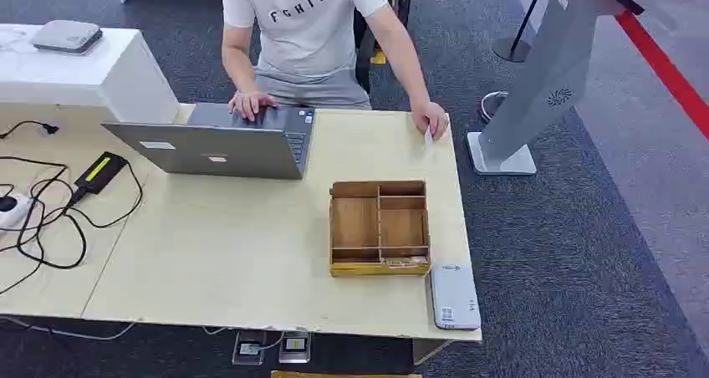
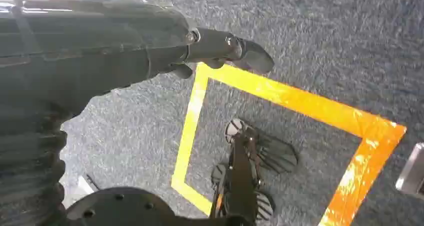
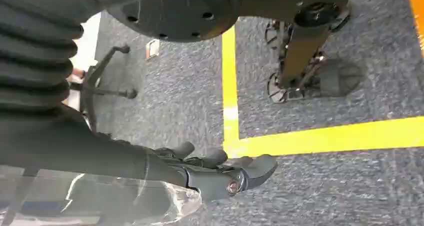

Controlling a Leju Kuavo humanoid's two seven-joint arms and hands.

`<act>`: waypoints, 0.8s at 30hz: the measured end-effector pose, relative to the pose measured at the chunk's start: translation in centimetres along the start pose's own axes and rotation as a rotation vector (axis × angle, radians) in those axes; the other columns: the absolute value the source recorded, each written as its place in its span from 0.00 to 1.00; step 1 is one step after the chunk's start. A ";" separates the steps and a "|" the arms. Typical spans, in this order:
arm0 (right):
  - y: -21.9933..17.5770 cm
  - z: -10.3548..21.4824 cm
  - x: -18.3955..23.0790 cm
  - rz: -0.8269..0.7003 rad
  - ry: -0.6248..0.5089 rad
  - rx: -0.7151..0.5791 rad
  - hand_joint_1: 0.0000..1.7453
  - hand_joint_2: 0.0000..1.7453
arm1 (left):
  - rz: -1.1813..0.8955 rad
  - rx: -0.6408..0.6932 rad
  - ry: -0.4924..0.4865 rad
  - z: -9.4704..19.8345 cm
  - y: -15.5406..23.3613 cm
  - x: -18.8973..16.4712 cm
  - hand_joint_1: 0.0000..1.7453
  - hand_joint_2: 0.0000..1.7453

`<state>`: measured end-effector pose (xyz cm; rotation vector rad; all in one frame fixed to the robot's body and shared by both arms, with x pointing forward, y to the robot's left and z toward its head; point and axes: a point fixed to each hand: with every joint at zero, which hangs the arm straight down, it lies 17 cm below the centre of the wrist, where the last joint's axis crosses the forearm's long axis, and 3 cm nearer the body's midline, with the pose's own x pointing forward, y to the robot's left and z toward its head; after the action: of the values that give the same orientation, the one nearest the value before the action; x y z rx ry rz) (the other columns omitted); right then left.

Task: Pass the card to the sensor for recognition and then transmit it.

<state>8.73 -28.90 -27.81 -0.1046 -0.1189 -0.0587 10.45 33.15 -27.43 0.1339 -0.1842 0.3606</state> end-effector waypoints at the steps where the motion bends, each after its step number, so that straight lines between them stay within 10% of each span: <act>1: -0.3 0.0 0.0 -0.002 0.005 -0.013 0.00 0.00 | 0.004 0.010 0.003 -0.1 0.4 0.1 0.00 1.00; 24: -18.9 1.7 8.7 -0.098 -0.358 -0.430 0.00 0.00 | 0.075 0.164 0.057 -0.5 6.0 1.3 0.00 1.00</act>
<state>15.94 -47.97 -23.13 -0.5398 -0.4695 -0.1632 9.58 39.21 -27.07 0.2789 -0.1037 0.4538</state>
